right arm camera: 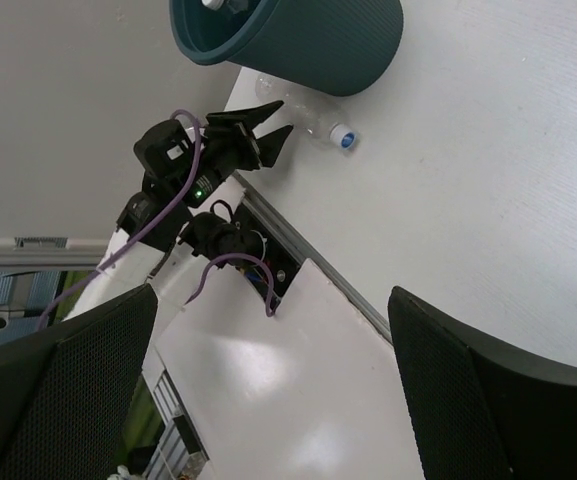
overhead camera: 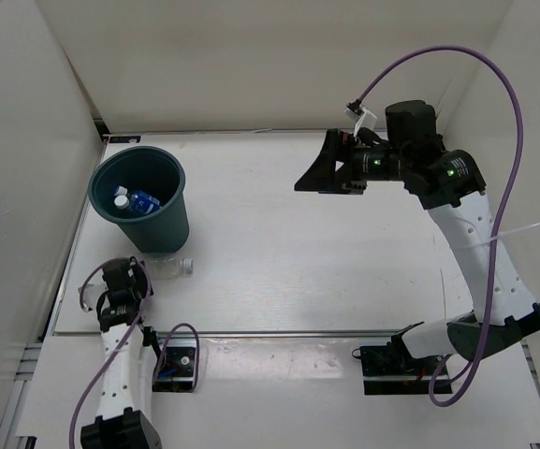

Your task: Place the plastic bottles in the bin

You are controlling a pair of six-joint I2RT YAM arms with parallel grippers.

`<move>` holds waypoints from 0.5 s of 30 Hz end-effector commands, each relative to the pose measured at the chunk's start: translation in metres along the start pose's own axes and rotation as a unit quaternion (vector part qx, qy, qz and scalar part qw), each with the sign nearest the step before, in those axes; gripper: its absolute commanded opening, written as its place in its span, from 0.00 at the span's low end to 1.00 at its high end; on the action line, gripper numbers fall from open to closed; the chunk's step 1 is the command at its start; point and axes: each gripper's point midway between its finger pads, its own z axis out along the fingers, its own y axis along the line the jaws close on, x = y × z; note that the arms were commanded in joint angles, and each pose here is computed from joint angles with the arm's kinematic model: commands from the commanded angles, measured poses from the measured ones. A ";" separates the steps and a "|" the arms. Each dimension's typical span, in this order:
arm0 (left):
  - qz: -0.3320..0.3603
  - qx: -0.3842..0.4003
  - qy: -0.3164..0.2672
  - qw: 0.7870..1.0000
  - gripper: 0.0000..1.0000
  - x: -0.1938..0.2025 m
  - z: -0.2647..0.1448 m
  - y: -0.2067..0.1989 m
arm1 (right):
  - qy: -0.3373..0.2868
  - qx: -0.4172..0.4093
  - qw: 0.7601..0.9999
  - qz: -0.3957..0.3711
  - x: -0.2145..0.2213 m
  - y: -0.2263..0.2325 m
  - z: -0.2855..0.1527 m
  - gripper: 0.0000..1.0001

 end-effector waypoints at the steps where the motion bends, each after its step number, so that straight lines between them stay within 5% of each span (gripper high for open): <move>1: 0.015 -0.029 0.026 0.999 0.55 0.007 -0.003 0.027 | -0.007 -0.019 1.000 -0.009 -0.004 0.011 -0.005 1.00; 6: 0.017 -0.034 0.027 0.999 0.39 0.005 -0.015 0.038 | -0.004 -0.028 1.000 -0.006 -0.010 0.015 -0.002 1.00; 15: 0.018 -0.043 0.006 0.999 0.34 -0.010 -0.050 0.038 | -0.004 -0.033 0.999 -0.004 -0.012 0.019 -0.003 1.00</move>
